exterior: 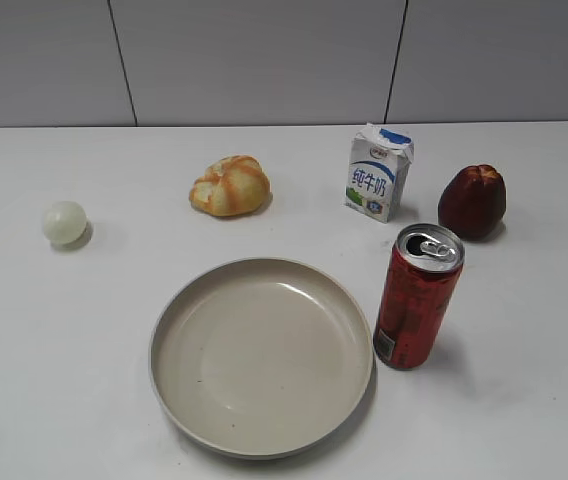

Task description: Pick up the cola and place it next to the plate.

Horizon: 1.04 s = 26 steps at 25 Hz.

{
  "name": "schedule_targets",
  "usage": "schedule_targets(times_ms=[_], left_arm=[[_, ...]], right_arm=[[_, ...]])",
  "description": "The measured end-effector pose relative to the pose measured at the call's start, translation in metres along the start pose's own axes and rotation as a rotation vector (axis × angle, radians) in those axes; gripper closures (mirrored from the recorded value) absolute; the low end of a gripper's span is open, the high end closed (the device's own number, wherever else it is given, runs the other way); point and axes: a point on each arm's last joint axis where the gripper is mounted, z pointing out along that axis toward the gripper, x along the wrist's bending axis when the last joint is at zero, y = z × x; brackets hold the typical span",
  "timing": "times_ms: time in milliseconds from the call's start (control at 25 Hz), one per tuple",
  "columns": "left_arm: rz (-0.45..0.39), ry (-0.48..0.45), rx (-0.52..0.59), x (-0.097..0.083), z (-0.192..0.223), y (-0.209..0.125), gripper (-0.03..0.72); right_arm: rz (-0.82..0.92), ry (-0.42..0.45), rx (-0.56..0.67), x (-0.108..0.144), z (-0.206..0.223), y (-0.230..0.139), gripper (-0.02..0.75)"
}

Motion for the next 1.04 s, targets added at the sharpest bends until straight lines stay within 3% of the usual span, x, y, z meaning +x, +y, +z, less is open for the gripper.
schedule_targets(times_ms=[240, 1040], left_arm=[[0.000, 0.000, 0.000, 0.000, 0.000, 0.000, 0.452], [0.000, 0.000, 0.000, 0.000, 0.000, 0.000, 0.452]], right_arm=[[-0.052, -0.066, -0.132, -0.005, -0.018, -0.012, 0.144], [-0.072, -0.090, -0.217, -0.006, -0.028, -0.026, 0.144]])
